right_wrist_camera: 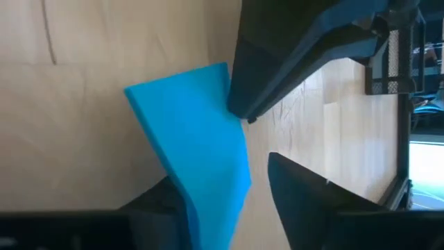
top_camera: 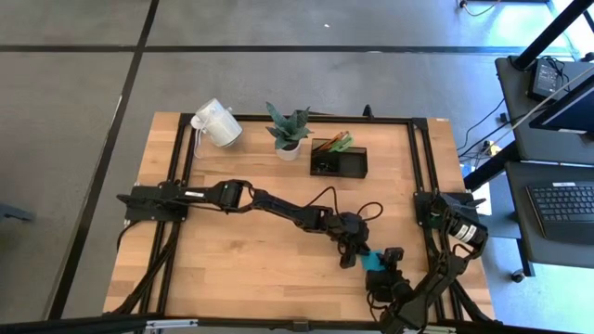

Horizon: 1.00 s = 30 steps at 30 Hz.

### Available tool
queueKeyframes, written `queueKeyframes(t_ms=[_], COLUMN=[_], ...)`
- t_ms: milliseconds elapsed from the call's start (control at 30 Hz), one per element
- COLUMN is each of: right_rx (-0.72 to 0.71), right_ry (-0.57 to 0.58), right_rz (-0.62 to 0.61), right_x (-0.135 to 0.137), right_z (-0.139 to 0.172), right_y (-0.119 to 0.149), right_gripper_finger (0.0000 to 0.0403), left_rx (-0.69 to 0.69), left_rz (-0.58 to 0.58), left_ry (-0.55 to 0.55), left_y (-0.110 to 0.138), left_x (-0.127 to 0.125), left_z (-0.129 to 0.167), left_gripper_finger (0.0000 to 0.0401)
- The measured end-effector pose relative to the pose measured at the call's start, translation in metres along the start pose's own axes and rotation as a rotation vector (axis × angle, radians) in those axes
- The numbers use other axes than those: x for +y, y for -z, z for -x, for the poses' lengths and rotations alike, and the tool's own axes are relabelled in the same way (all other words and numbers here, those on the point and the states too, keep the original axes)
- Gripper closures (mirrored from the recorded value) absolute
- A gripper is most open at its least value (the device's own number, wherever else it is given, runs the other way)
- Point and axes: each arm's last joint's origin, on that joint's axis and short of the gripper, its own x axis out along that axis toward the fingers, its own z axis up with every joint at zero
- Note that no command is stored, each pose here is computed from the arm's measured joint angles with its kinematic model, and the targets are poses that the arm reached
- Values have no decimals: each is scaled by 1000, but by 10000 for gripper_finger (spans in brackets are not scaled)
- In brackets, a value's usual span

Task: Pick and place office supplies into organizer
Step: Put the blue sticky notes into the desk organizer

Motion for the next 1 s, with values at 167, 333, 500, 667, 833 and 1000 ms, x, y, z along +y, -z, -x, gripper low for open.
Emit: queueKeyframes(t_ms=[167, 333, 500, 667, 833, 1000], right_rx=[-9, -20, -27, -28, -29, -8], right_ry=[-24, -51, -61, -62, -62, -36], right_rz=[-12, -9, -10, -13, -20, -80], right_x=[1, 2, 3, 2, 2, -1], right_z=[5, 12, 15, 15, 15, 16], right_y=[-4, -8, -10, -10, -10, -9], right_gripper_finger=[274, 294, 311, 339, 386, 392], left_rx=[-2, -5, -6, -8, -5, 57], left_rz=[3, 21, 24, 25, -10, -28], left_ry=[-2, -3, -6, -10, -17, 23], left_y=[-1, -2, -2, -2, -4, -17], left_x=[4, 8, 8, 9, 10, 15], left_z=[1, 2, 2, 2, 4, 20], left_gripper_finger=[347, 347, 347, 347, 347, 347])
